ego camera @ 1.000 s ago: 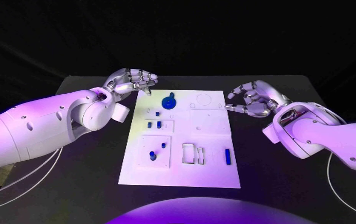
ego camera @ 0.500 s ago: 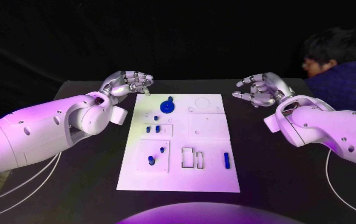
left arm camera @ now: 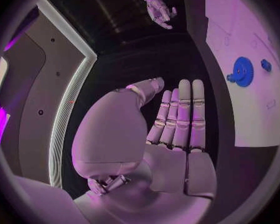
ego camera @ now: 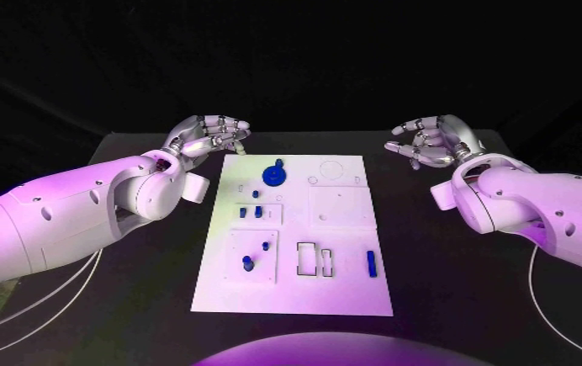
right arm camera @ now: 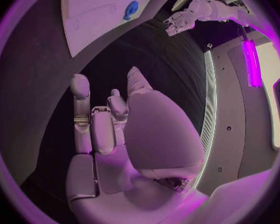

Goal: Assemble the parts on the task board

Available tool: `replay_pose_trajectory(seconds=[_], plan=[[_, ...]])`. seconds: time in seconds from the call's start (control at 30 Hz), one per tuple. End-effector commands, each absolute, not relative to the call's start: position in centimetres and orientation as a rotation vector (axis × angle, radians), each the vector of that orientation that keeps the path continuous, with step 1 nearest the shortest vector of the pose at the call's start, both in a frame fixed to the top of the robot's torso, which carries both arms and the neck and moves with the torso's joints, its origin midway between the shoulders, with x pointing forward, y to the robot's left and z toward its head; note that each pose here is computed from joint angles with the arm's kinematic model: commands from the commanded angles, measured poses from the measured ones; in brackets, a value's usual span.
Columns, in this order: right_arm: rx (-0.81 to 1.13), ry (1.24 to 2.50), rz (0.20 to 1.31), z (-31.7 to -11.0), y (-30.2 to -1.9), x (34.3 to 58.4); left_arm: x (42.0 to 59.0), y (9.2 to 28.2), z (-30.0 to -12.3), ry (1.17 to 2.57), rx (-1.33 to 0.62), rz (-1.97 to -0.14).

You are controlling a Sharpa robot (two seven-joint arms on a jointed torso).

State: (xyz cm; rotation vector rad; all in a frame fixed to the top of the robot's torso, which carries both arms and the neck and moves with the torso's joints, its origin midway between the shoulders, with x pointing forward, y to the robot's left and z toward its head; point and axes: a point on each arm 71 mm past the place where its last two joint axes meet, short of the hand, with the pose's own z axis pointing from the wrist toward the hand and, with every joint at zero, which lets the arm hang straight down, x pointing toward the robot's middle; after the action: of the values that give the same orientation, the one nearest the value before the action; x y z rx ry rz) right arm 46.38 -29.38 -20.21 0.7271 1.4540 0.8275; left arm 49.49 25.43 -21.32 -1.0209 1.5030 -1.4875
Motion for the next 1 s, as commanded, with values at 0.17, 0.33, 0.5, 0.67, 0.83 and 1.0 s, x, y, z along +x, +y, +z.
replay_pose_trajectory(seconds=[0.17,0.33,0.5,0.67,0.83,1.0], plan=[[0.733,1.444,0.852,-20.16,-29.24,46.51,49.53,25.32,-21.13,1.477,-1.021,-1.503],[0.732,1.447,0.853,-20.19,-29.18,46.55,49.53,25.3,-21.13,1.476,-1.021,-1.504],[0.732,1.449,0.852,-20.21,-29.15,46.59,49.55,25.28,-21.14,1.477,-1.021,-1.504],[0.727,1.451,0.852,-20.22,-29.09,46.61,49.55,25.27,-21.14,1.478,-1.021,-1.505],[0.714,1.456,0.852,-20.21,-28.99,46.6,49.55,25.27,-21.14,1.478,-1.021,-1.506],[0.709,1.46,0.851,-20.22,-28.95,46.61,49.55,25.27,-21.14,1.478,-1.021,-1.507]])
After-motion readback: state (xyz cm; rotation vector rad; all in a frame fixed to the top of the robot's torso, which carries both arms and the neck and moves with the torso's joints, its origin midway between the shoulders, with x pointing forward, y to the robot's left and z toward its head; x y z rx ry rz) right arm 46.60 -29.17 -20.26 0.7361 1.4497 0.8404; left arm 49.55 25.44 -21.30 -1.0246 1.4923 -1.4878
